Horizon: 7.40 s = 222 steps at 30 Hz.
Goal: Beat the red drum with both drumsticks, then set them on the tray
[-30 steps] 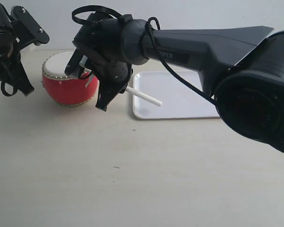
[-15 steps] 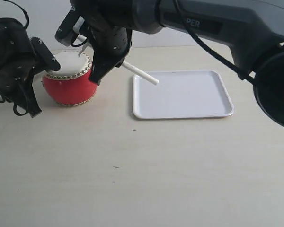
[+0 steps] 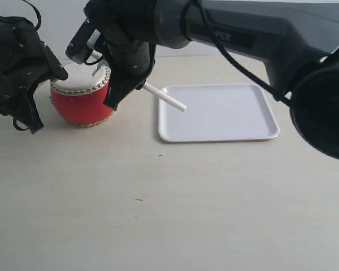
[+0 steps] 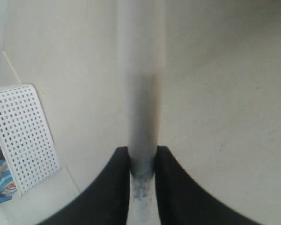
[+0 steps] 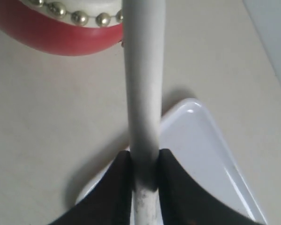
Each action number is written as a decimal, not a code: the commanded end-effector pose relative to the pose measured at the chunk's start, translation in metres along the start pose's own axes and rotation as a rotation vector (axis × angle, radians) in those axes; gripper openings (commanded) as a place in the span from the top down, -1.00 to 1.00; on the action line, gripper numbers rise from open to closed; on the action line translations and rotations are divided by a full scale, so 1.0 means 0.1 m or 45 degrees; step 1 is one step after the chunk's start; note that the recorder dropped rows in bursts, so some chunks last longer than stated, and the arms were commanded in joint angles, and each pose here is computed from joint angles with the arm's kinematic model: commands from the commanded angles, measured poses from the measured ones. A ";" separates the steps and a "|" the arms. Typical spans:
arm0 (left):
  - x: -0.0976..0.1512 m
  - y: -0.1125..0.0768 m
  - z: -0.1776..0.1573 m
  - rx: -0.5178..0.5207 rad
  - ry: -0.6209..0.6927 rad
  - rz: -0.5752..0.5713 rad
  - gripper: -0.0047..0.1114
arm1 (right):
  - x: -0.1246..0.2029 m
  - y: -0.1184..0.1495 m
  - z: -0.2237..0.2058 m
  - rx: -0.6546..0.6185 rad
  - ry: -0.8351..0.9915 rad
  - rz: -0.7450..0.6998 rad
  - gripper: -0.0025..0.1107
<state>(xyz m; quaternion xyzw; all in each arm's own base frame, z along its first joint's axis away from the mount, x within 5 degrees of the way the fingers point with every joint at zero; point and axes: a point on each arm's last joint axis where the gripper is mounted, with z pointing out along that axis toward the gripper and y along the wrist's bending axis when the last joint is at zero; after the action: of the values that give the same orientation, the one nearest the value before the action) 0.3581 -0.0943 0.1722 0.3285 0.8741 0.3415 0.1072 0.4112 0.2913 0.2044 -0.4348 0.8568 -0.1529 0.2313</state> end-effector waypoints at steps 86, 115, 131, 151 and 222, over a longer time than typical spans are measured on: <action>-1.33 -0.86 -0.44 1.308 -0.726 -0.865 0.92 | 0.83 -0.88 0.88 -0.254 0.214 0.507 0.96; -1.50 -1.06 -0.26 1.596 -0.498 -0.710 0.56 | 1.00 -0.67 1.15 -0.338 0.434 0.475 0.47; -1.46 -1.00 -0.41 1.671 -0.462 -0.698 0.07 | 0.96 -0.78 0.80 -0.368 0.453 0.507 0.32; -0.89 -0.01 -1.80 1.726 -0.826 -0.488 0.77 | 0.77 -1.37 -1.08 -0.314 -0.076 0.673 0.63; 3.11 0.52 -3.20 0.732 -2.350 -0.730 0.92 | 2.27 -0.85 -4.58 -0.432 -1.254 0.494 0.96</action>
<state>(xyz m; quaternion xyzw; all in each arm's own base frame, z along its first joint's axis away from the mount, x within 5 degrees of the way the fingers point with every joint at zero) 0.0261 -0.0412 0.4683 0.2634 0.5533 -0.3015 0.7305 0.1281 0.0925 0.5731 -0.3286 0.7351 0.2480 0.5387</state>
